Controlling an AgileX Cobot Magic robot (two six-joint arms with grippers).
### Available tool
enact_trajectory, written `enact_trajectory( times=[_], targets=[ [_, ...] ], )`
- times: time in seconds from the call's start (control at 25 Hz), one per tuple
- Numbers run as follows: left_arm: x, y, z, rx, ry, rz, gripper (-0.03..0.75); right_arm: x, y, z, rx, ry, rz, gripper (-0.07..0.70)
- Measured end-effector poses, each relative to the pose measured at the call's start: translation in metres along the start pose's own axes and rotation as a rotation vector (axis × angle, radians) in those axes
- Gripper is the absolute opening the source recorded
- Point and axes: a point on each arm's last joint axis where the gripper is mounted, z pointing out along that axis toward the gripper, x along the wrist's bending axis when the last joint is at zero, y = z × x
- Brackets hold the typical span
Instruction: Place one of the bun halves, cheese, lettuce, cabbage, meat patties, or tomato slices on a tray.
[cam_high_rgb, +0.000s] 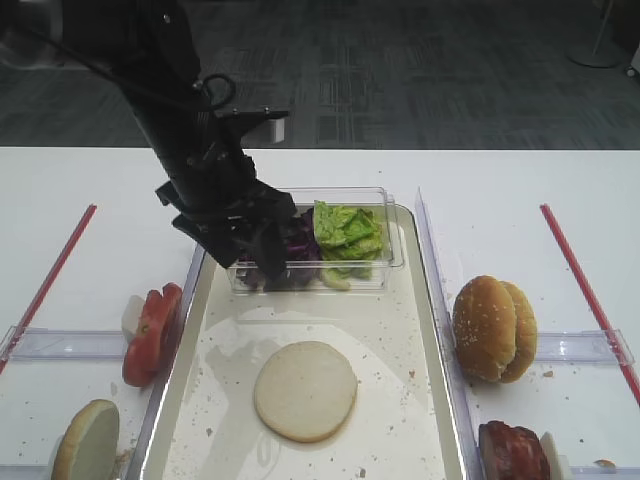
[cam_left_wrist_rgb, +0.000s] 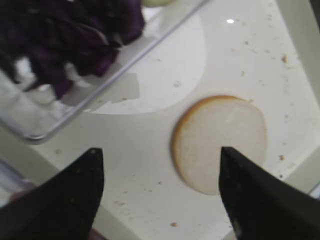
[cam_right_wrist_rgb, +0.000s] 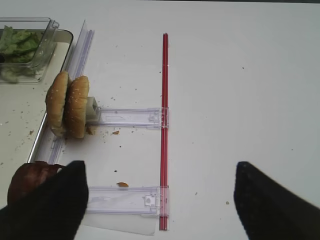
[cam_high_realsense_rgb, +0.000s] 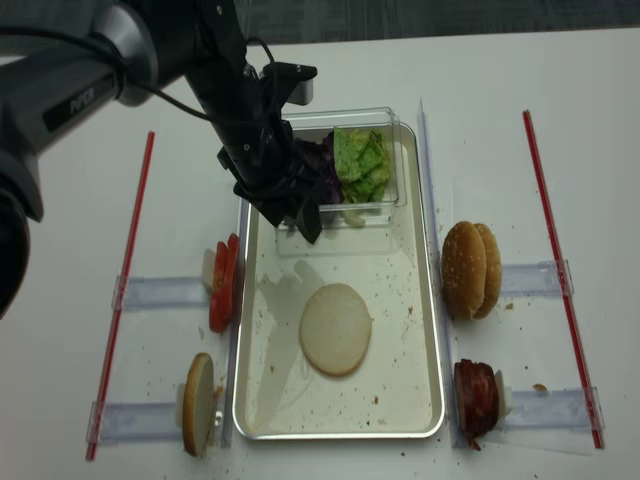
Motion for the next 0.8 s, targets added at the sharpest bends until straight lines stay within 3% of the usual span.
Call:
enact_trajectory(
  times=[0.24, 0.52, 0.64, 0.8],
  targets=[
    [0.01, 0.009, -0.024, -0.038, 0.177, -0.032, 0.453, 0.0, 0.0, 0.0, 0.0, 0.0, 0.0, 0.614],
    [0.013, 0.009, -0.03, -0.044, 0.235, -0.049, 0.453, 0.0, 0.0, 0.0, 0.0, 0.0, 0.0, 0.614],
    [0.022, 0.008, -0.033, -0.041, 0.271, -0.062, 0.453, 0.0, 0.0, 0.0, 0.0, 0.0, 0.0, 0.614],
    [0.046, 0.003, -0.041, -0.045, 0.307, -0.115, 0.453, 0.0, 0.0, 0.0, 0.0, 0.0, 0.0, 0.614]
  ],
)
